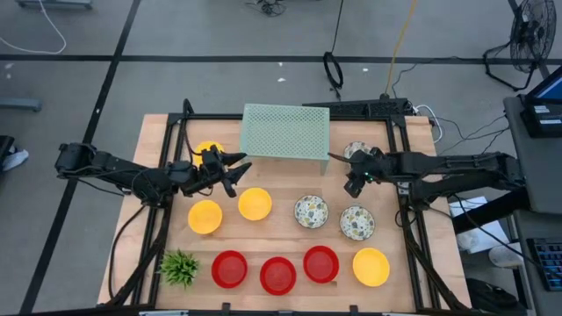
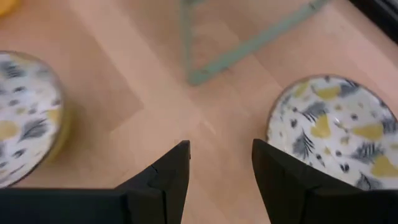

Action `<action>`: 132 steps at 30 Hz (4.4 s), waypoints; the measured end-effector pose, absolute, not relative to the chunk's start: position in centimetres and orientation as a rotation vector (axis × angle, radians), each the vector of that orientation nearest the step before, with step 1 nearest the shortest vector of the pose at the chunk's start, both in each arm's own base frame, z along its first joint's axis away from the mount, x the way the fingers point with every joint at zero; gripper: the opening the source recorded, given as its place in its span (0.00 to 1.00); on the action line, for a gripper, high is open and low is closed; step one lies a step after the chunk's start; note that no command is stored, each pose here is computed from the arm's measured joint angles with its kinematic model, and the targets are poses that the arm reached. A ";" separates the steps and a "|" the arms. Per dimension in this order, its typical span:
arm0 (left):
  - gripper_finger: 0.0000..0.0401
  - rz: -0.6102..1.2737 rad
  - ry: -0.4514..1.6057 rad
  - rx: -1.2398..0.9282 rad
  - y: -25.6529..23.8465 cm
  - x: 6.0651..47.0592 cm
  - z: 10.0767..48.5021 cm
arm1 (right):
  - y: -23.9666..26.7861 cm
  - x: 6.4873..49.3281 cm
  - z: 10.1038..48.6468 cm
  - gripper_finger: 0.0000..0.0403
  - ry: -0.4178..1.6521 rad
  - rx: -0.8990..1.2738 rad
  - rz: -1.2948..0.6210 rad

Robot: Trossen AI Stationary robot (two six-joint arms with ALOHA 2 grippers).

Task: Pick & Place Mini bowls
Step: Put the white patterned bowl on the shelf

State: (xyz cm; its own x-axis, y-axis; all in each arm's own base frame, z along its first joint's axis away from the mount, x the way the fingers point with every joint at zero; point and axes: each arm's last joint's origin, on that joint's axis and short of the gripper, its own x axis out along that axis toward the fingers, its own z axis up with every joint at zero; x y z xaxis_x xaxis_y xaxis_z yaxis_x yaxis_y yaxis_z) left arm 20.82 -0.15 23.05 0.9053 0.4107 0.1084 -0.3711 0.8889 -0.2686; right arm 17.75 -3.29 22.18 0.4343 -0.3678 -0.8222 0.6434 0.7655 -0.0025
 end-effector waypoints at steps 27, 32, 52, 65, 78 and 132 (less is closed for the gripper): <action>0.50 0.337 -0.087 -0.232 -1.8 20.8 22.4 | -8.6 19.5 17.0 0.40 1.086 0.376 -0.806; 0.50 0.314 -0.085 -0.232 -2.2 20.8 22.4 | -8.9 19.2 15.9 0.40 1.134 0.350 -0.798; 0.50 0.309 -0.088 -0.202 -2.4 20.7 22.5 | -8.9 18.6 17.1 0.01 1.083 0.234 -0.884; 0.50 0.309 -0.089 -0.205 -2.4 20.7 22.5 | -9.0 22.3 32.0 0.01 0.585 0.242 -0.713; 0.50 0.308 -0.089 -0.216 -2.4 20.7 22.5 | -10.4 29.1 32.4 0.01 0.774 0.087 -0.628; 0.50 0.234 -0.061 -0.198 -2.6 20.8 22.3 | -11.3 32.3 28.2 0.15 0.866 0.101 -0.623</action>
